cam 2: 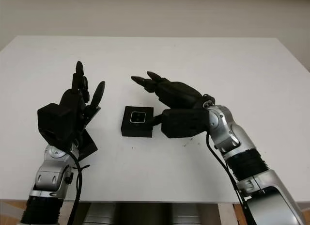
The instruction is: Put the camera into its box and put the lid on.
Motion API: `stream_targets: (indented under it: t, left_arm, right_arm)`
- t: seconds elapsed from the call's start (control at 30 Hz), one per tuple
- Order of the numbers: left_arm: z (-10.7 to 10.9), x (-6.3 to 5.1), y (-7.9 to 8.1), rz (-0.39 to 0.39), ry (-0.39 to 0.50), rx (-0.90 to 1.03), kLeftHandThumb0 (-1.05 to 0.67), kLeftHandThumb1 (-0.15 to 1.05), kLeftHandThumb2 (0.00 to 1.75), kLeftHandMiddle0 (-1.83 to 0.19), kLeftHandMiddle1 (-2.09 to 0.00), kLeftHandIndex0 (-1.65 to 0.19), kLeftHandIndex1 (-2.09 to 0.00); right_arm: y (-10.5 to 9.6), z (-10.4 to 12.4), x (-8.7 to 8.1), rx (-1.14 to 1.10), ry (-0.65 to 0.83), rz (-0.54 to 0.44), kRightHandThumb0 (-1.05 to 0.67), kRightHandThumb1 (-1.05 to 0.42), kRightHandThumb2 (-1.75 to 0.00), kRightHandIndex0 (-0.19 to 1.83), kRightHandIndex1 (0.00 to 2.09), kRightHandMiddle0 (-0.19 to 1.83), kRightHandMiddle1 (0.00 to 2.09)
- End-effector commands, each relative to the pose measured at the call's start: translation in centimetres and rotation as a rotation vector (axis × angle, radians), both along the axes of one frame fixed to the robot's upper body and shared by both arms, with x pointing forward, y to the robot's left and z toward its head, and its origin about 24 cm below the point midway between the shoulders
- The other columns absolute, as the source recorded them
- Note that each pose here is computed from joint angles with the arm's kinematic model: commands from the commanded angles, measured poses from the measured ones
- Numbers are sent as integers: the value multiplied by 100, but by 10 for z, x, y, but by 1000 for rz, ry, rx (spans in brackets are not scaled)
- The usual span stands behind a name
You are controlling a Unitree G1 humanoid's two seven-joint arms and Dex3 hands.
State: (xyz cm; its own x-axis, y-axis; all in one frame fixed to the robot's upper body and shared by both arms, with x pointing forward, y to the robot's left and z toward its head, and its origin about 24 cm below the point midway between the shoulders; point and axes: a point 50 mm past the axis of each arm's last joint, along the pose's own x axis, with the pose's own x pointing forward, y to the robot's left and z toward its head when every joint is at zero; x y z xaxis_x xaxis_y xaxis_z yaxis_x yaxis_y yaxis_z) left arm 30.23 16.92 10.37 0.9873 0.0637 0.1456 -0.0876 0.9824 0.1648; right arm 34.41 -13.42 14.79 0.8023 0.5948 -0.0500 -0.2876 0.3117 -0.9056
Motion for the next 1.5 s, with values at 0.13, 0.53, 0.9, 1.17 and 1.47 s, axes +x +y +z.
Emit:
stream_targets:
  t: [0.13,0.53,0.9,1.17,1.47]
  left_arm:
    - [4,-1,4,6,-17,9,-76,105,40,19,-4,19,0]
    - [40,-20,37,60,-118,95,-69,105,36,7,-8,9,-7]
    - [78,-55,81,5,-79,431,-70,105,11,2,-5,4,-6]
    - [78,-71,90,-55,-10,706,-79,105,8,-8,-8,1,-7]
    - [61,-77,96,-42,31,906,-76,104,6,-25,-4,-17,-8]
  right_arm:
    - [-2,19,-3,117,-27,-30,-85,-105,-26,-19,2,-13,4]
    - [-29,29,-4,551,151,-125,-78,-105,-35,-18,4,-15,5]
    - [-49,41,-6,820,263,-201,-76,-105,-43,-19,0,-19,0]
    - [-56,40,-10,815,242,-239,-73,-105,-43,-19,0,-17,2]
    - [-75,43,-7,828,203,-303,-73,-105,-42,-15,4,-12,5]
